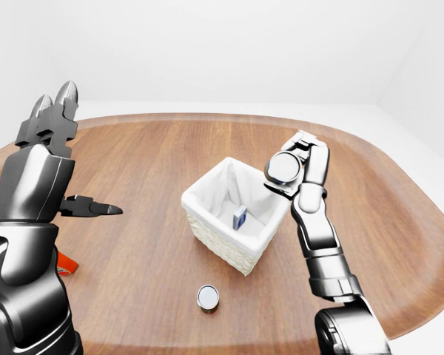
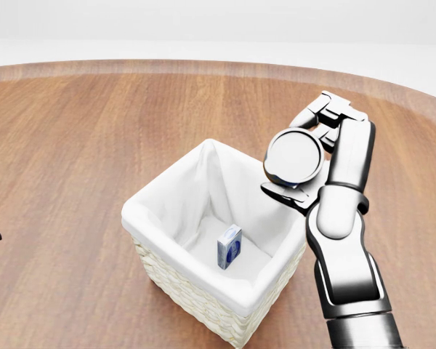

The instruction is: Pick up the alphabet soup and the cream cheese box, and put them in the basket.

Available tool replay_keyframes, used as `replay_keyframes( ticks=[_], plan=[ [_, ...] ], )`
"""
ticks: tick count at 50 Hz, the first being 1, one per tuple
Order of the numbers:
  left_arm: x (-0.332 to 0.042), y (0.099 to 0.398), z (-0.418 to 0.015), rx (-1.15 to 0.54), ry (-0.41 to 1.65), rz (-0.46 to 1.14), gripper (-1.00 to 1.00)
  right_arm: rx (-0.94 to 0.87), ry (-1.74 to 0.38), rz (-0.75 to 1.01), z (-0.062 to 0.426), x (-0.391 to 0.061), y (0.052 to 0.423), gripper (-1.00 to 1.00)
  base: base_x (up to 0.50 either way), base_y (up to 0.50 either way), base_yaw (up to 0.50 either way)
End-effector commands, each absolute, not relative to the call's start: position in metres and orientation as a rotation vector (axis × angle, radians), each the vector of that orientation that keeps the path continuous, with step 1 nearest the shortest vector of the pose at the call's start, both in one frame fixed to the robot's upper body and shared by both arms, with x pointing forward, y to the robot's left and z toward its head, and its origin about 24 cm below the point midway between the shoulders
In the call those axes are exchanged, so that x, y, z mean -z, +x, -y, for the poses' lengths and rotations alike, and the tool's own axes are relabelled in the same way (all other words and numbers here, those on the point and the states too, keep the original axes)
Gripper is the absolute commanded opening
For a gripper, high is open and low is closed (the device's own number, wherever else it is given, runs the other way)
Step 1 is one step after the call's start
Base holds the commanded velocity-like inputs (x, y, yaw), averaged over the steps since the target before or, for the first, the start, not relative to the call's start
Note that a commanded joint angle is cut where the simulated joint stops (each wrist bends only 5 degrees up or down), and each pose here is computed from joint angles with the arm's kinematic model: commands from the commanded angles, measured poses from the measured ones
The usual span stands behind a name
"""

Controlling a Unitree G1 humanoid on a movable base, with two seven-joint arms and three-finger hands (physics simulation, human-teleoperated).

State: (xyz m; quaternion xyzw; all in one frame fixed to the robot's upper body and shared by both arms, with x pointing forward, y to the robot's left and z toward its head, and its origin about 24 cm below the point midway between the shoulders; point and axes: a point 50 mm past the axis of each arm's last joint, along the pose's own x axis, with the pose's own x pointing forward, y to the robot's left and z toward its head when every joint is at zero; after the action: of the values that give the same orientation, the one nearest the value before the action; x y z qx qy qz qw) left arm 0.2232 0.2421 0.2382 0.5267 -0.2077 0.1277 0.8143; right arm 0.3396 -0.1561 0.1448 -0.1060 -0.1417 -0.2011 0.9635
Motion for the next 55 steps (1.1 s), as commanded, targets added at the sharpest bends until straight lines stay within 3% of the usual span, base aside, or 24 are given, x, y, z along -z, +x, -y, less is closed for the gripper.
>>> replay_keyframes(
  ticks=[1, 32, 55],
  plan=[
    [-0.239, 0.223, -0.242, -0.270, 1.126, 0.446, 1.00, 0.383, -0.148, 0.236, 0.133, -0.147, 0.360, -1.00, 0.00, 0.00, 0.00],
    [-0.239, 0.223, -0.242, -0.269, 1.114, 0.451, 1.00, 0.247, -0.136, 0.162, 0.078, -0.127, 0.373, -1.00, 0.00, 0.00, 0.00],
    [-0.241, 0.221, -0.241, -0.265, 1.120, 0.460, 1.00, 0.214, -0.200, 0.077, 0.068, -0.100, 0.374, -1.00, 0.00, 0.00, 0.00]
  ],
)
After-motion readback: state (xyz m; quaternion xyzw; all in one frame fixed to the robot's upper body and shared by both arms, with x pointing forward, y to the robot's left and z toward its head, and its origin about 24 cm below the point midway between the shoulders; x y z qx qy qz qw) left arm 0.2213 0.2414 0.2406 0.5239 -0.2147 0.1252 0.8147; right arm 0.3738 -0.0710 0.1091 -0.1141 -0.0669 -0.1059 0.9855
